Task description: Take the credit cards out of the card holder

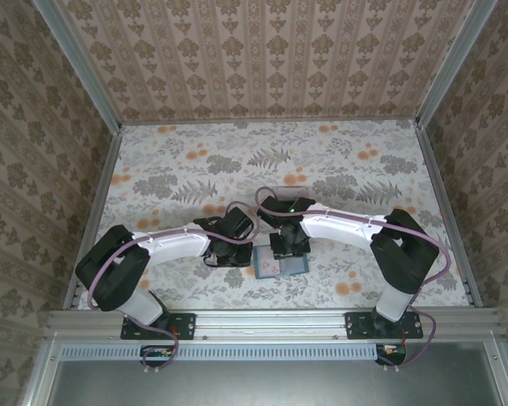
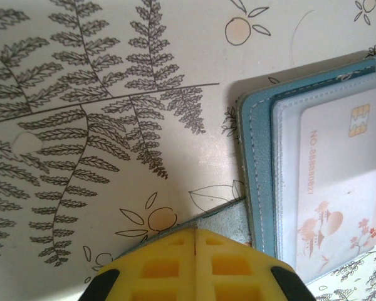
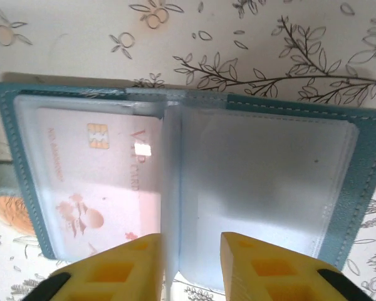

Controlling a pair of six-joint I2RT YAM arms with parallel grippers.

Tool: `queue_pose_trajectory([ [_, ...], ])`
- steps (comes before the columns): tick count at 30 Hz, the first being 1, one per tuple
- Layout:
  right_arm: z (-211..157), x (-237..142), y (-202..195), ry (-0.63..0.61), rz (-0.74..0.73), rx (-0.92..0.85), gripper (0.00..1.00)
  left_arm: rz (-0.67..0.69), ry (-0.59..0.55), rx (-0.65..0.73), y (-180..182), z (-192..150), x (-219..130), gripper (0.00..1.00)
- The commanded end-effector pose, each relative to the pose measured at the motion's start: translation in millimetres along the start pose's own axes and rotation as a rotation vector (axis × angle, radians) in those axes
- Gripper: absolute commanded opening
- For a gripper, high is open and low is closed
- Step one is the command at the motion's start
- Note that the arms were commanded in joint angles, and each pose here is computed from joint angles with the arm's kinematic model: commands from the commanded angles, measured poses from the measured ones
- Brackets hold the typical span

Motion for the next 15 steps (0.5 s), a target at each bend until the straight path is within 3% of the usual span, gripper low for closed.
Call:
queue_pose_trajectory([
  [1,-3.8,-13.6,-0.4,-0.027,0.000,-0.020,0.21,0.016,0.028,0.003,2.5,-6.0,1.3,0.04],
  [4,-3.9,-13.7,-6.9,-0.033,-0.035,-0.035,0.12,0.017,0.030,0.002,2.9,-6.4,1.5,0.04],
  [7,-3.5,-11.5,-15.2,-0.037,-0.080,-0.049,0.10,0.019,0.034,0.001,3.2,-7.1,1.7,0.04],
  [15,-2.3,-0.4,-35.2,-0.031,-0.171,-0.065,0.17,0.030,0.046,-0.009,7.9,-11.8,3.6,0.04],
])
Point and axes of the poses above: each hand's point on the last joint's axis, 136 mm out from that joint toward the fingers, its own x axis out along the fingers, its own y axis along the line the jaws close on, z = x × y, the point moved 2 cm from there along -x, back along the fingers, and after that the axes turned 6 degrees about x, right-handed, at the moved point
